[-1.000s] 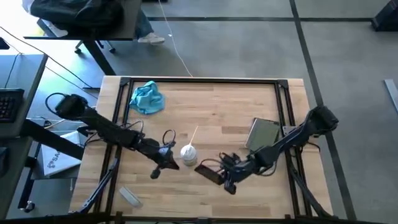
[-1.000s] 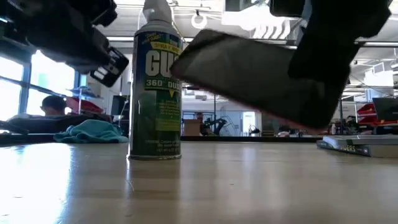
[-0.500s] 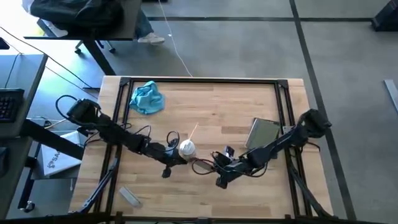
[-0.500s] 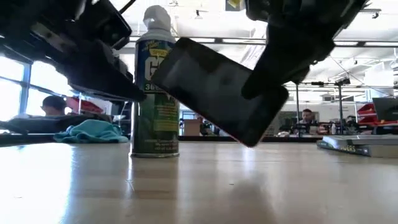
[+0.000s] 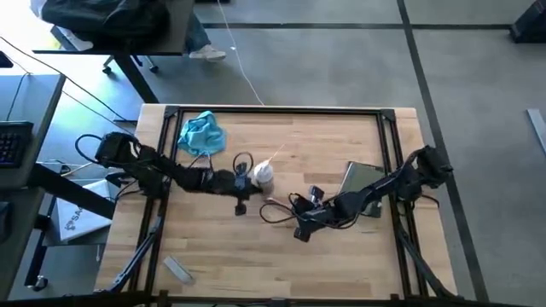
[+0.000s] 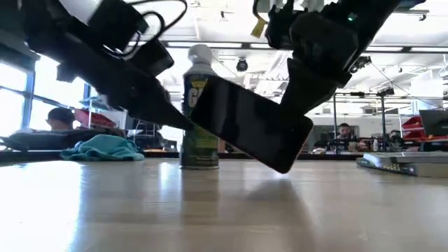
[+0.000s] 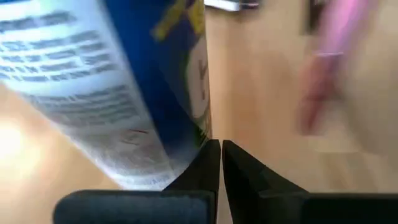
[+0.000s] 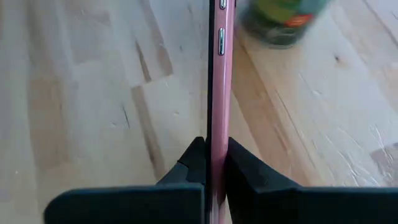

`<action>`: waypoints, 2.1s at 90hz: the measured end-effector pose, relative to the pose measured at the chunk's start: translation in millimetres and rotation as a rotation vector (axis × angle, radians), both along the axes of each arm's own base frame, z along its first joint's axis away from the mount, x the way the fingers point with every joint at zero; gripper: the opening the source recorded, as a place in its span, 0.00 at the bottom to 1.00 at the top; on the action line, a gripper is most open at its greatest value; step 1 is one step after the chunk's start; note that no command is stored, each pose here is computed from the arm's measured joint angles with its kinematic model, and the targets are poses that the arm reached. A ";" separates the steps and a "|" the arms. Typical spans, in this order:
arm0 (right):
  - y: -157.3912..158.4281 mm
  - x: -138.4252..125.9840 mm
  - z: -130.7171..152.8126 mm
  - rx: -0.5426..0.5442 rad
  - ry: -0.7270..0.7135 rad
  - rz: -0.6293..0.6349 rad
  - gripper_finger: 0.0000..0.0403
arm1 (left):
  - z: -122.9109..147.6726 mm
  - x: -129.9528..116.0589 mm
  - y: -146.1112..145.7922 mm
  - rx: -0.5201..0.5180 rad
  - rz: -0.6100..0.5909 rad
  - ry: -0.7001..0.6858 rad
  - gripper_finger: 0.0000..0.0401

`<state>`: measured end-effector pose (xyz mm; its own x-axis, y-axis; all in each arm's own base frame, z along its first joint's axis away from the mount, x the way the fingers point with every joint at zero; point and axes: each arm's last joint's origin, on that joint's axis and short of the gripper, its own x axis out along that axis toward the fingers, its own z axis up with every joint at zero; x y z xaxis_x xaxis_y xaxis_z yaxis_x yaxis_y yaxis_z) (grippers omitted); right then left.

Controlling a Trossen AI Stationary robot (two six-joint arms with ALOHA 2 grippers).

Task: Apply microfiber cloth
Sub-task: Spray the back and front of the pink cellphone using the blue spray bottle, then wipe the front and back of the pink cellphone with a blue microfiber cloth

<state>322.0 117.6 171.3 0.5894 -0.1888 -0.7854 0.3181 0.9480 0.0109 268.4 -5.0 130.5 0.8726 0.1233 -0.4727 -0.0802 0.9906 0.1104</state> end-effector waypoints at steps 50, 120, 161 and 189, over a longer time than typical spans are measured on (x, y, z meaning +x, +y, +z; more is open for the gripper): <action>-41.1 -24.5 62.1 -0.042 -0.075 -0.103 0.00 | 6.2 3.8 81.6 0.038 -0.016 -0.127 0.00; -44.1 -9.3 117.4 0.025 -0.515 0.067 0.00 | 92.5 -85.8 30.2 -0.181 -0.282 -0.537 0.00; -24.8 -11.7 123.9 0.075 -0.592 0.091 0.00 | 64.4 -113.8 70.9 -0.123 0.679 -0.072 0.17; -23.1 -12.6 124.0 0.086 -0.601 0.053 0.00 | 51.5 -126.9 124.1 -0.347 1.071 0.185 0.41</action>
